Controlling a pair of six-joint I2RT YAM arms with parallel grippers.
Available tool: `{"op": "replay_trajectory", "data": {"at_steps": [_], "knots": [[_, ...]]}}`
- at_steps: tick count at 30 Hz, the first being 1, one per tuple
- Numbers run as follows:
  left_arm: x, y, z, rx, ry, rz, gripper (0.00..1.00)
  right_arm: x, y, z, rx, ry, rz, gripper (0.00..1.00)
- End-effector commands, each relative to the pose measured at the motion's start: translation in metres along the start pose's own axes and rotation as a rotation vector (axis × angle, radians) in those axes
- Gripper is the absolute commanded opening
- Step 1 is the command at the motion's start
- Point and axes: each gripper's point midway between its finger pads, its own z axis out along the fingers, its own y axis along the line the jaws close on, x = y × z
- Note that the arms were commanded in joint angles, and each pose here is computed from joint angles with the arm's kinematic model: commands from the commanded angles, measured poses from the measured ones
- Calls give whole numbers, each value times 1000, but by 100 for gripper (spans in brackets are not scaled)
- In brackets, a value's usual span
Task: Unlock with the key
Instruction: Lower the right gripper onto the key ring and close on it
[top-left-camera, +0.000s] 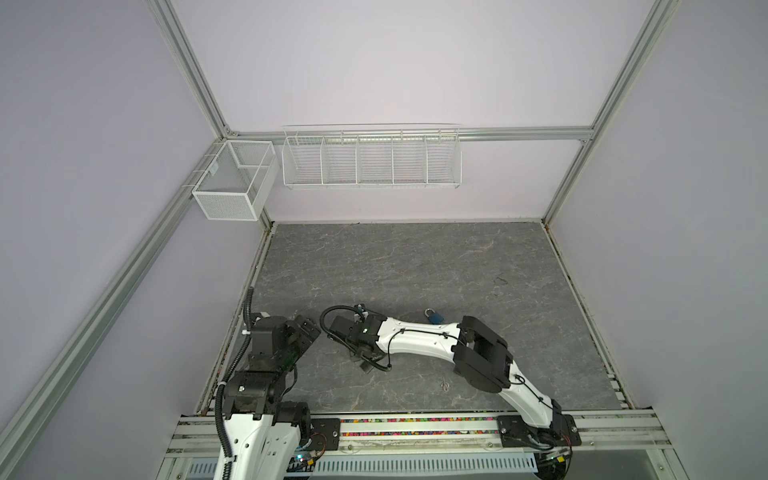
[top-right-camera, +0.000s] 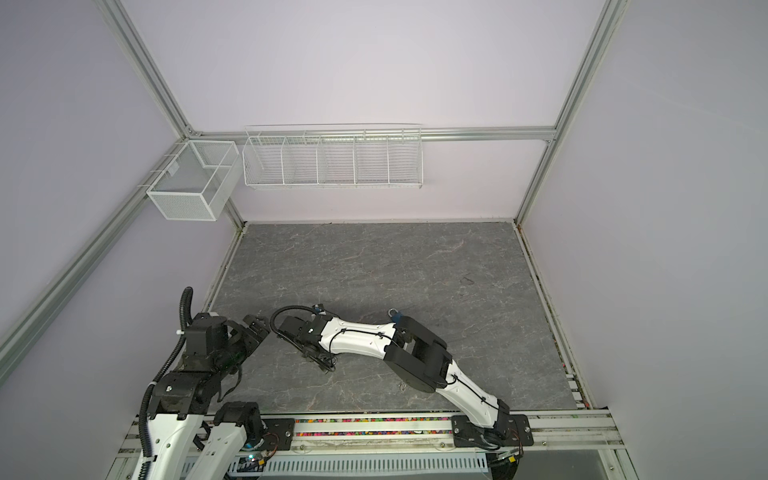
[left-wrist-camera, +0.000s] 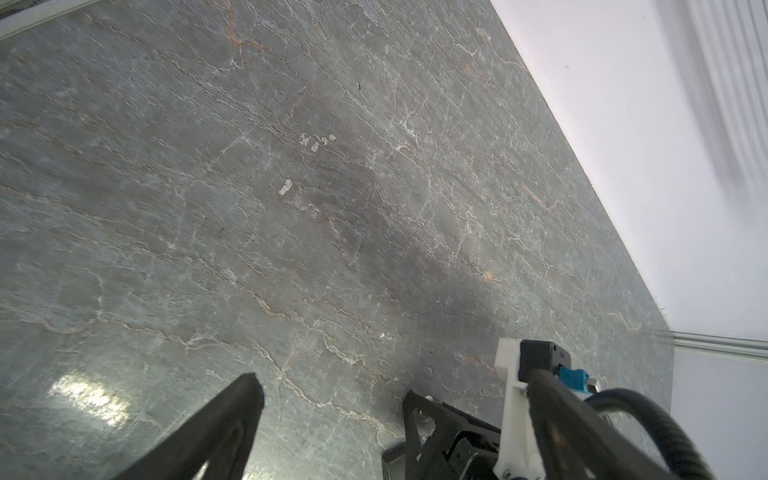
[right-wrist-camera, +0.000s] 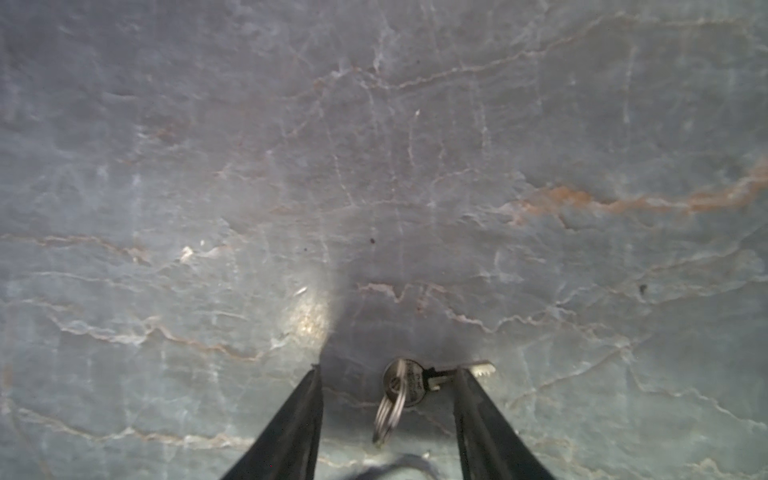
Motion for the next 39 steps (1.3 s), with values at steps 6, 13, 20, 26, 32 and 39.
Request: {"op": "replay_trajectory", "data": {"at_steps": [6, 13, 20, 26, 32, 39], "knots": [[5, 1, 2, 9, 15, -24, 100, 4, -18, -3, 87, -14, -37, 53], [8, -1, 3, 22, 28, -26, 100, 4, -30, -16, 80, -27, -50, 51], [8, -6, 2, 47, 38, -22, 100, 10, -44, -20, 45, 7, -34, 50], [10, -14, 3, 82, 61, -19, 100, 7, -51, -30, 16, 0, -69, 48], [7, -18, 1, 89, 51, -11, 100, 7, -20, -44, -115, -15, -142, 49], [5, -17, -4, 82, 44, -4, 100, 3, -7, -40, -152, -22, -245, 48]]}}
